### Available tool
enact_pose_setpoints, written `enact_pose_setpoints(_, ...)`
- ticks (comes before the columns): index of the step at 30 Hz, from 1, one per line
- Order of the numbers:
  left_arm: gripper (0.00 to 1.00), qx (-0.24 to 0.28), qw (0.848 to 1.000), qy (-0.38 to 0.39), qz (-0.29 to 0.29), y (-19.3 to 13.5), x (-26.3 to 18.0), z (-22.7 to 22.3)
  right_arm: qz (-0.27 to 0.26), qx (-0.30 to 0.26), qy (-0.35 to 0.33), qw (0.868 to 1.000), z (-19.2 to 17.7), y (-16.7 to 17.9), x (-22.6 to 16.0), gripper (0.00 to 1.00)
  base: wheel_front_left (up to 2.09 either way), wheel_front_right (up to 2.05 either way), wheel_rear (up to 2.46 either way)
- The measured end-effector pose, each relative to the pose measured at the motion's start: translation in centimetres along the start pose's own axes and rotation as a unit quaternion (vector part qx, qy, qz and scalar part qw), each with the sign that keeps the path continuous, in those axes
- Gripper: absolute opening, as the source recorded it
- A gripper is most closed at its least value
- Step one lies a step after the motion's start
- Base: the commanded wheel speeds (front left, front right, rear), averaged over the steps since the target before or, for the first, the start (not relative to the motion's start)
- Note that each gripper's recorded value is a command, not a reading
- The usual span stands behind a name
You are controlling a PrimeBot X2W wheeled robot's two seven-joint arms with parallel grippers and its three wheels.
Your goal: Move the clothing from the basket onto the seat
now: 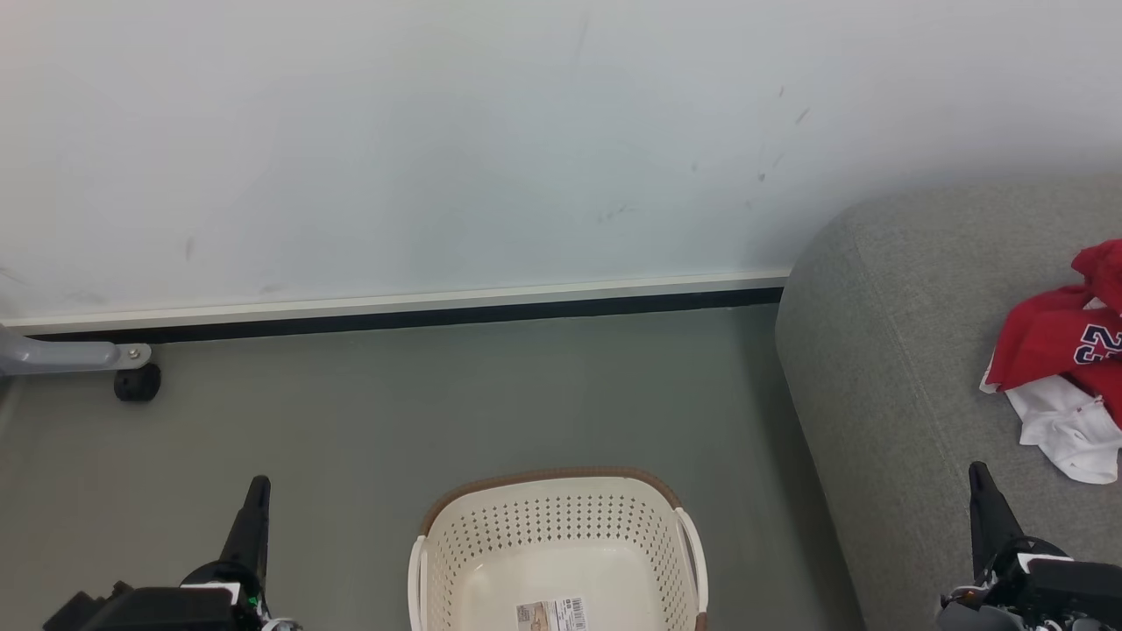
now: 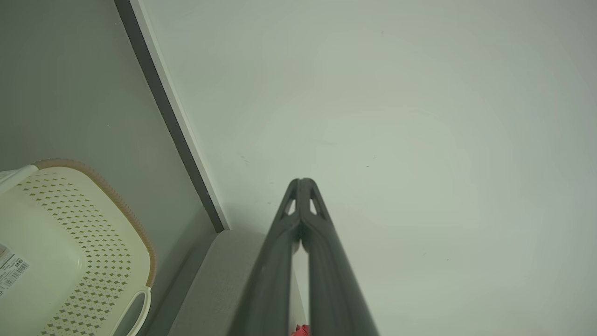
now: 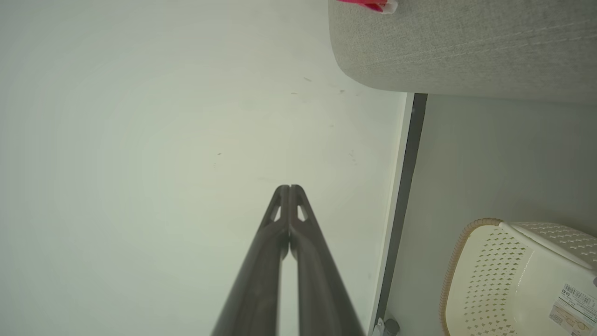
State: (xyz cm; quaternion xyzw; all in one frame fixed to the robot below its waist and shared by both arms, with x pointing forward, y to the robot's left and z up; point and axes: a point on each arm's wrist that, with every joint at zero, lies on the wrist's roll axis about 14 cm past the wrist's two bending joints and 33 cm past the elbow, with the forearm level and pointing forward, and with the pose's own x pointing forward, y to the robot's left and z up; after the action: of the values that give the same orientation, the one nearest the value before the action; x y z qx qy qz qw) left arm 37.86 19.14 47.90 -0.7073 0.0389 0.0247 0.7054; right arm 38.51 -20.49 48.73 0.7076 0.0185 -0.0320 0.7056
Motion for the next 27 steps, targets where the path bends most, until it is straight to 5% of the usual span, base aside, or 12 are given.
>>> enact_pose_setpoints(27, 0.0, 0.0, 1.0, 0.0, 0.0, 0.02, 0.0, -0.01, 0.001, 0.0, 0.0, 1.0, -0.01, 0.02, 0.0, 0.0, 0.0, 0.0, 0.0)
